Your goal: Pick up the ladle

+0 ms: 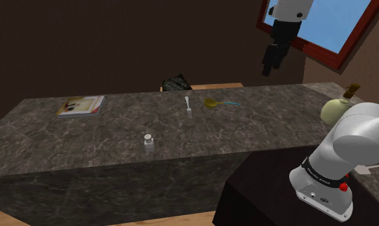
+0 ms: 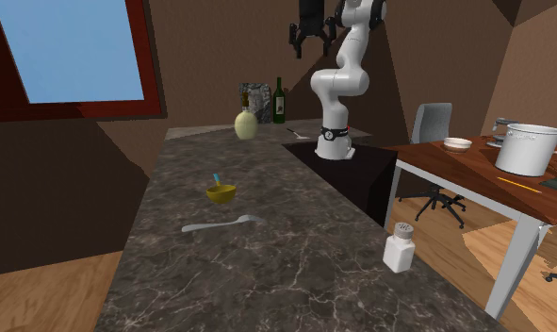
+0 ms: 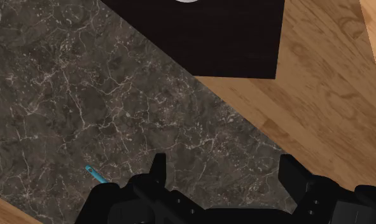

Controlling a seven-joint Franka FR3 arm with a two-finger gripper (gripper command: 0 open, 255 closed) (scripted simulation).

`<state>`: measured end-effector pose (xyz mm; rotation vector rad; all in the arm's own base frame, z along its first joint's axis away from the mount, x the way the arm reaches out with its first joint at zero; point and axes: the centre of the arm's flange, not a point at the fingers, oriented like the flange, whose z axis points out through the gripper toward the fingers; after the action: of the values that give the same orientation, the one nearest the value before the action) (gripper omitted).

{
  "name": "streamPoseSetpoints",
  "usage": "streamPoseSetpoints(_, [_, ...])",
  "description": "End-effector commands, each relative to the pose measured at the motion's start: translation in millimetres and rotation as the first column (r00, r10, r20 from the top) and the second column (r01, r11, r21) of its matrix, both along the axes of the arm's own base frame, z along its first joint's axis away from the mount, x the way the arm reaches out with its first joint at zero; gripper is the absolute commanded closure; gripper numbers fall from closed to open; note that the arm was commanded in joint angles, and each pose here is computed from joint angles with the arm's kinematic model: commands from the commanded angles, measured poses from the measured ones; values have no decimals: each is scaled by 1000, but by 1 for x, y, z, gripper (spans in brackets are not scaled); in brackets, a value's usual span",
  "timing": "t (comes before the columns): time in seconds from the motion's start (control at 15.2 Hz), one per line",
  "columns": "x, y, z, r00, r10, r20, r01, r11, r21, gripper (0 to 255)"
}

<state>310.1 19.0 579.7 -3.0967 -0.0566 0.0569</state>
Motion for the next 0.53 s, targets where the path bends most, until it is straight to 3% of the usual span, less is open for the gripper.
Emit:
streamPoseSetpoints(0.0, [0, 0, 0, 1000, 0, 0, 0, 1000, 0, 0])
streamPoseSetpoints(0.46, [32, -39, -72, 986, 165, 37, -164, 986, -30, 0])
